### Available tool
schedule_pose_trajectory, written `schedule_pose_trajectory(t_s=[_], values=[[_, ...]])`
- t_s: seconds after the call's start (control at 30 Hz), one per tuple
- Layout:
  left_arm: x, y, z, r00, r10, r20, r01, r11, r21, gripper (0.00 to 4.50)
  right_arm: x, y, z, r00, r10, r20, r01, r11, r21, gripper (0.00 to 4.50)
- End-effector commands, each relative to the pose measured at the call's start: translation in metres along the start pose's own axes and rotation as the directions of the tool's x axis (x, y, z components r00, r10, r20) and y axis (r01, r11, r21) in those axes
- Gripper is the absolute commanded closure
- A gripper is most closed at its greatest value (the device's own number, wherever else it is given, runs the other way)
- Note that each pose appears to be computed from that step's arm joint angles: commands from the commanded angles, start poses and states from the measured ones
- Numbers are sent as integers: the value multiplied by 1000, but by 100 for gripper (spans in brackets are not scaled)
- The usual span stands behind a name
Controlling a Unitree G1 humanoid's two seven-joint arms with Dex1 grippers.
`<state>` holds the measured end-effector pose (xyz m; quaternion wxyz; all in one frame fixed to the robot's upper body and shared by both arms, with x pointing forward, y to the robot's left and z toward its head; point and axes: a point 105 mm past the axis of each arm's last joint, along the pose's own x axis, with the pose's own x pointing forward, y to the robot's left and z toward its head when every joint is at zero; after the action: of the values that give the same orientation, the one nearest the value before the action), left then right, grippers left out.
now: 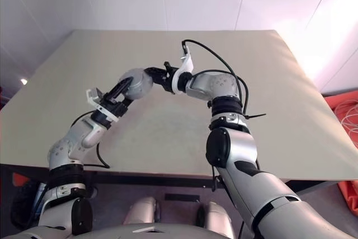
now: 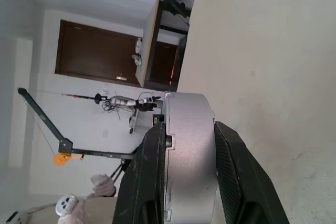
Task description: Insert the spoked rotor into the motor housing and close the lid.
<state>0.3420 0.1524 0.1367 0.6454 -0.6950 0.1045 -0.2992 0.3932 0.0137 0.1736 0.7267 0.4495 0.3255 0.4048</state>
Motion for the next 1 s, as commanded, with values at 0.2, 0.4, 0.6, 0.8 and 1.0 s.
schedule_pose_trajectory(t_s=[0.2, 0.4, 0.6, 0.8, 1.0], values=[[3, -16, 1, 998, -63, -5, 63, 997, 45, 234, 1, 19, 19, 993, 40, 109, -24, 989, -146, 30], [-8, -17, 37, 984, -35, 177, -2, 979, 206, 234, -4, 12, 31, 983, 16, 185, 15, 986, -165, 30], [-42, -16, 90, 897, -14, 442, -131, 947, 295, 234, -23, 0, 44, 974, -6, 227, 39, 989, -144, 30], [-65, 13, 113, 817, 129, 562, -296, 930, 217, 234, -36, -8, 55, 964, -32, 263, 68, 989, -129, 30], [-77, 38, 125, 734, 253, 630, -438, 885, 156, 234, -35, -9, 54, 964, -40, 262, 75, 990, -123, 30]])
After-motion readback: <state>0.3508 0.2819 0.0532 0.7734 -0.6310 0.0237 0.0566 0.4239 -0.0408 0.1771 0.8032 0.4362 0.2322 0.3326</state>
